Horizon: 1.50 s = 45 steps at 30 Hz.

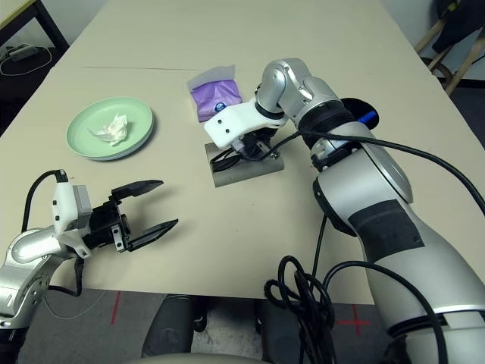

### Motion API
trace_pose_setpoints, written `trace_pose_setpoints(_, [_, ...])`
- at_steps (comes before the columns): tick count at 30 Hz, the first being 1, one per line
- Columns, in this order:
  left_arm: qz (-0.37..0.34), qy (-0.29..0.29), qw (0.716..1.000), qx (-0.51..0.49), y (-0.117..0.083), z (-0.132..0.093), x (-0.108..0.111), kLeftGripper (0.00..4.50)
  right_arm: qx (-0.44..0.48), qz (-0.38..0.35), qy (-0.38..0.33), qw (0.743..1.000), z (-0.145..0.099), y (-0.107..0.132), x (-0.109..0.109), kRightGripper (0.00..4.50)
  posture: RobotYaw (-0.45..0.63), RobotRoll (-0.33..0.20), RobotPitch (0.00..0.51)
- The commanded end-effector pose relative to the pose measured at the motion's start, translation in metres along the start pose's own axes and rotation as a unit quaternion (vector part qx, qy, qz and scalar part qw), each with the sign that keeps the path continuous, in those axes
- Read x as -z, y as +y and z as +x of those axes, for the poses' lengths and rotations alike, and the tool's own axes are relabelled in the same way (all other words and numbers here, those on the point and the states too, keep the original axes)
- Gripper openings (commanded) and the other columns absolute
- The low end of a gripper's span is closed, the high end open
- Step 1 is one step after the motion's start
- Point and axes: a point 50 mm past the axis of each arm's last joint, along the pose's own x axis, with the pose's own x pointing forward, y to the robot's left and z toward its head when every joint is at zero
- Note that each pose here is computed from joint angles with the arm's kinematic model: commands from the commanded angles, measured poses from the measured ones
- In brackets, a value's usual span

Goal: Organize and tidy the items on the table.

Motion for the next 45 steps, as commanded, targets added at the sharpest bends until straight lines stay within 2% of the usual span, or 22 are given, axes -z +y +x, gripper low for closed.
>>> trace_pose_setpoints(1, [-0.002, 0.007, 1.0, 0.007, -0.003, 0.001, 0.004, 4.5, -0.002, 0.006, -0.006, 1.0, -0.004, 0.0, 0.001, 0.02, 0.27, 0.0, 0.19])
trace_pose_setpoints(32, [0.002, 0.003, 1.0, 0.018, 0.001, 0.003, 0.008, 4.5, 0.017, 0.038, 0.017, 0.999, -0.03, -0.006, 0.002, 0.02, 0.23, 0.0, 0.185])
trace_pose_setpoints(45, [0.002, 0.001, 1.0, 0.025, 0.002, 0.006, 0.007, 4.5, 0.003, 0.066, 0.021, 0.998, -0.026, -0.002, 0.008, 0.02, 0.21, 0.0, 0.194])
